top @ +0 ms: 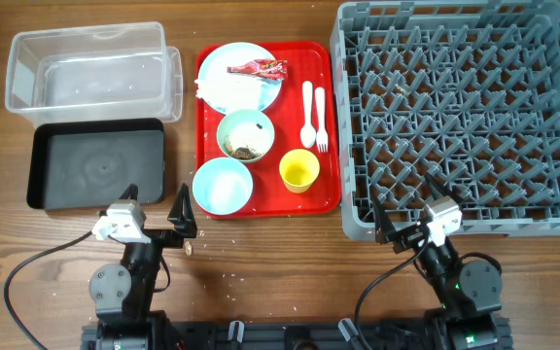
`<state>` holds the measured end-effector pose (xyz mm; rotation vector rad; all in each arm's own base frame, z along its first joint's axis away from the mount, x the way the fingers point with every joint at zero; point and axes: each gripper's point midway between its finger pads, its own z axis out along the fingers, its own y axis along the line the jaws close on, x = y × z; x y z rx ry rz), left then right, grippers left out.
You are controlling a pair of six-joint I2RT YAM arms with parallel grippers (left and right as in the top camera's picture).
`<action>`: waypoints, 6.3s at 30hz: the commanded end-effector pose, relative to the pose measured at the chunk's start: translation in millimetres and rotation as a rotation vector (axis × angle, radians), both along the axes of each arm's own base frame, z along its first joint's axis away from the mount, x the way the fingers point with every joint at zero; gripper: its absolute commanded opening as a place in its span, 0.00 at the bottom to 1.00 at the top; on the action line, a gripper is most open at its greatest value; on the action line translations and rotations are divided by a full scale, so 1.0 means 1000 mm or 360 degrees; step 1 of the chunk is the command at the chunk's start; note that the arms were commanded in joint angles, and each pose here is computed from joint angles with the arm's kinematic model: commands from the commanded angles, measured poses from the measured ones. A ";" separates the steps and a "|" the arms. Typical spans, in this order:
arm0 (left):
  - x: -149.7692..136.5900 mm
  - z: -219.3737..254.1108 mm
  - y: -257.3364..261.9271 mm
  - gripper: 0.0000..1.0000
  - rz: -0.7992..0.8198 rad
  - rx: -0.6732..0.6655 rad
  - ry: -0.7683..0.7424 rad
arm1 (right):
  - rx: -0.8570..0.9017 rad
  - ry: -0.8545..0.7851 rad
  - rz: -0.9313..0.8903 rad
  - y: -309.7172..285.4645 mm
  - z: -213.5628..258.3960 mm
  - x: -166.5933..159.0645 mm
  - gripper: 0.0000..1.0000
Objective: Sort waste into correct bins and load items into the dishwasher rack
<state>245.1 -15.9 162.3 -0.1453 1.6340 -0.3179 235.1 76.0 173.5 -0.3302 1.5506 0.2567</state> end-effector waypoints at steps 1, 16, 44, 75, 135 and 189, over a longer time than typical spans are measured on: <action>0.000 -0.002 0.001 1.00 0.0013 0.0032 -0.0004 | -0.0006 -0.0009 -0.0025 -0.003 0.001 0.001 1.00; 0.000 -0.002 0.001 1.00 0.0013 0.0032 -0.0004 | -0.0006 -0.0009 -0.0026 -0.003 0.001 0.001 1.00; 0.000 -0.001 -0.002 1.00 -0.0018 0.0030 -0.0010 | 0.0074 0.0039 -0.0025 -0.003 -0.002 0.002 1.00; -0.023 0.125 -0.018 1.00 -0.0158 0.0035 -0.0460 | 0.0072 -0.0416 -0.0044 -0.007 0.126 -0.010 1.00; 0.310 -0.094 -0.136 0.99 0.0235 -0.0041 0.1673 | -0.0040 0.1441 -0.0051 0.027 0.061 0.131 1.00; 0.308 -0.043 -0.122 0.04 0.0226 -0.0077 0.1404 | -0.0043 0.1438 -0.0056 0.026 0.061 0.132 1.00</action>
